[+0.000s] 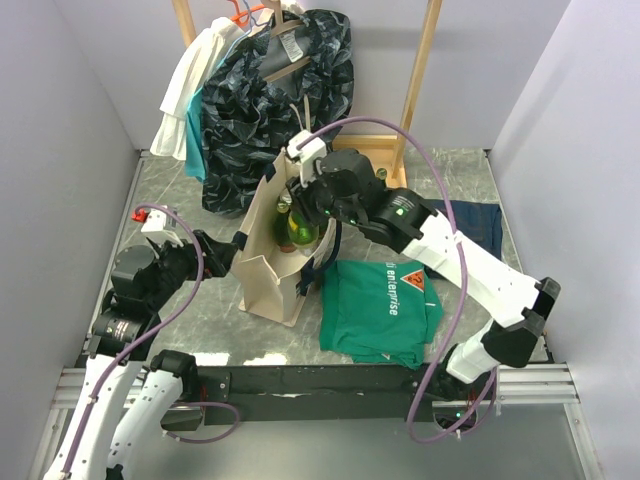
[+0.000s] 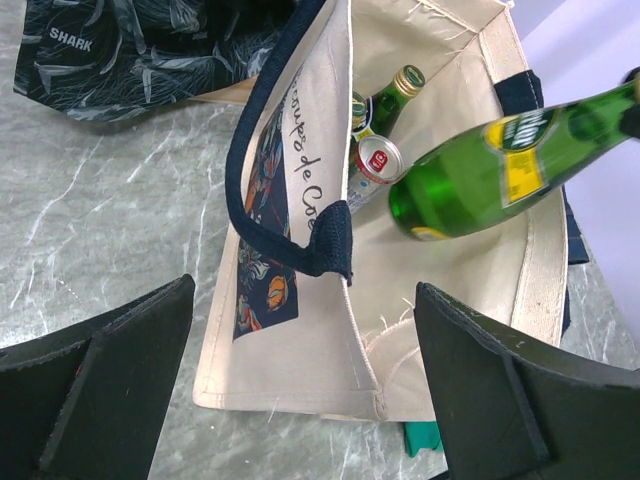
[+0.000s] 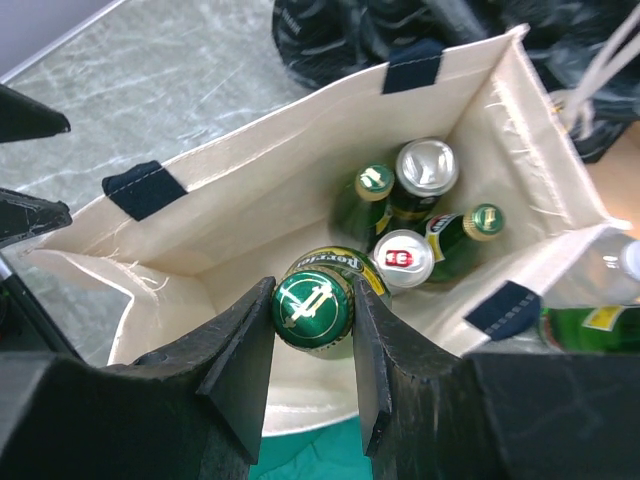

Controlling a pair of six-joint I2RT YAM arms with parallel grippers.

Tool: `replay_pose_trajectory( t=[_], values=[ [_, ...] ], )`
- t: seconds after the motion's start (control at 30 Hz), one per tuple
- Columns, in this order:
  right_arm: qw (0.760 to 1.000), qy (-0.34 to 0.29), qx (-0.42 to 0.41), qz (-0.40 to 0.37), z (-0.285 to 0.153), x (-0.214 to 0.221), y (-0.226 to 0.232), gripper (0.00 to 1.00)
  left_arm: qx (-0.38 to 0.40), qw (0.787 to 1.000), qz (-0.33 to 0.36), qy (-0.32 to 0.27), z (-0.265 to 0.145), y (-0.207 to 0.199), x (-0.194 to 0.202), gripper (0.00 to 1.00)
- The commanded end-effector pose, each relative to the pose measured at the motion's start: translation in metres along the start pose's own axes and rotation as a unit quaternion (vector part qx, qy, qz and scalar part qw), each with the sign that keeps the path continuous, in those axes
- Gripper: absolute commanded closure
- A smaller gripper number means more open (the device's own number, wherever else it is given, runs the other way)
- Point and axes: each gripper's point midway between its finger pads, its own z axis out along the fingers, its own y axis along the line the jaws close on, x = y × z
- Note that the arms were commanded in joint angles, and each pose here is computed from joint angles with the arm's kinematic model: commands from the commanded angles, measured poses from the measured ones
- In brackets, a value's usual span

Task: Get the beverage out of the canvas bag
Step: Take out the drink from the canvas bag, then place the drink at the center of the board.

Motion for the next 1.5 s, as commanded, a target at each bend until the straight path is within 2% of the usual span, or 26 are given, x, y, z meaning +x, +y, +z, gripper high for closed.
replay_pose_trajectory(
  t=[0.0,0.33,0.8,1.47],
  values=[
    [0.987,-0.157,0.028,0.003,-0.057,-0.086,-0.015,1.0,0.019,1.0,0.001,-0.012,0.0,-0.008,-0.005,0.04],
    [0.976,-0.206,0.068,-0.007,-0.083,-0.116,-0.032,1.0,0.026,1.0,-0.001,0.003,0.004,-0.009,0.0,0.04],
    [0.97,-0.215,0.108,-0.016,-0.087,-0.125,-0.046,1.0,0.021,1.0,-0.001,-0.006,0.001,-0.008,-0.003,0.04],
    [0.949,-0.268,0.167,-0.016,-0.127,-0.156,-0.071,1.0,0.018,1.0,-0.002,-0.011,0.0,-0.007,-0.004,0.04]
  ],
)
